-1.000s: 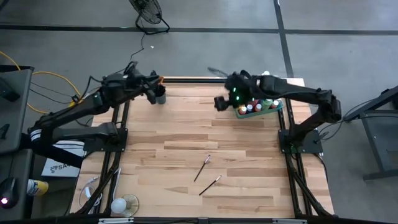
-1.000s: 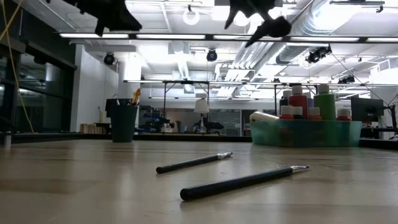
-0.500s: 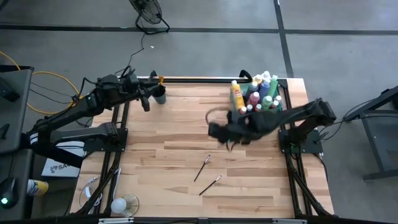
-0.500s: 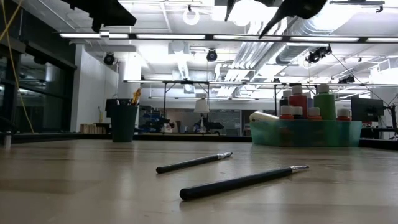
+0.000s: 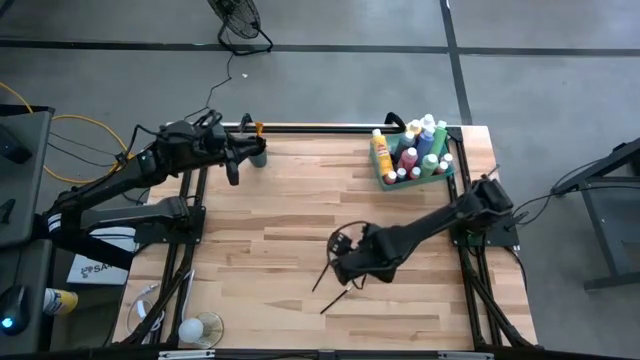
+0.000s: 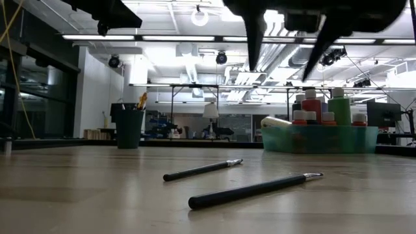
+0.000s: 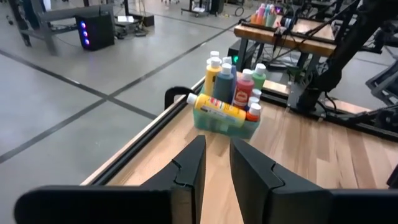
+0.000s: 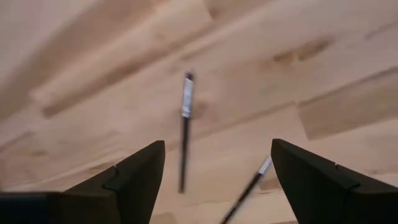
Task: Pick & Place Paint Supplies
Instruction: Put the silver paintbrush into the blue cup
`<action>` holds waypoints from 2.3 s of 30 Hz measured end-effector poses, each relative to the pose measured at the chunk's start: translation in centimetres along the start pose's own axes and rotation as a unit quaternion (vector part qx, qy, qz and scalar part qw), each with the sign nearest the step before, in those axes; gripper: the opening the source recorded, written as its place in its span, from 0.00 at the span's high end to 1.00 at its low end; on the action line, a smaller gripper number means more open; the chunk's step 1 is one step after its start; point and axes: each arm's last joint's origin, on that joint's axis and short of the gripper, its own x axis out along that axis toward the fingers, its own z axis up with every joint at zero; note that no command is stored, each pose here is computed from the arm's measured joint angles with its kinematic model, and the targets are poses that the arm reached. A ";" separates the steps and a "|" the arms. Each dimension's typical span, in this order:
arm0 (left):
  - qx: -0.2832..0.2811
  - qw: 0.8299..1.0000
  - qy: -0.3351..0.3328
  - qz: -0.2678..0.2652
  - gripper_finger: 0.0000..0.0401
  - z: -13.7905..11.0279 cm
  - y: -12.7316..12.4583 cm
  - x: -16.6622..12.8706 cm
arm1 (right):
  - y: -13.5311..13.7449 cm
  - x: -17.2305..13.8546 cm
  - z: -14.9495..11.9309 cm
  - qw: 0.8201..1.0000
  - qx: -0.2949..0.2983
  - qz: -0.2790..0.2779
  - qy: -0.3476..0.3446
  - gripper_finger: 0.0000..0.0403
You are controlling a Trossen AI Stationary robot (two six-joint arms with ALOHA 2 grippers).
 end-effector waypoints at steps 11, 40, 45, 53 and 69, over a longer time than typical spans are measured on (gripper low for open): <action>-0.001 1.000 0.012 0.001 0.83 -0.2 0.0 0.0 | -0.3 4.2 -1.4 0.998 0.000 -0.067 0.014 0.29; -0.002 0.999 0.039 0.004 0.83 -0.8 0.1 0.0 | -2.0 9.9 -3.9 0.989 0.018 -0.141 0.041 0.29; -0.002 0.999 0.044 0.004 0.83 -0.8 0.1 0.0 | -2.0 10.0 -3.9 0.988 0.021 -0.148 0.044 0.31; -0.002 0.999 0.047 0.004 0.83 -0.9 0.1 0.0 | -2.2 10.0 -3.9 0.987 0.016 -0.155 0.045 0.52; -0.002 0.999 0.048 0.005 0.83 -0.9 0.1 0.0 | -2.1 10.1 -4.0 0.987 0.000 -0.152 0.049 0.86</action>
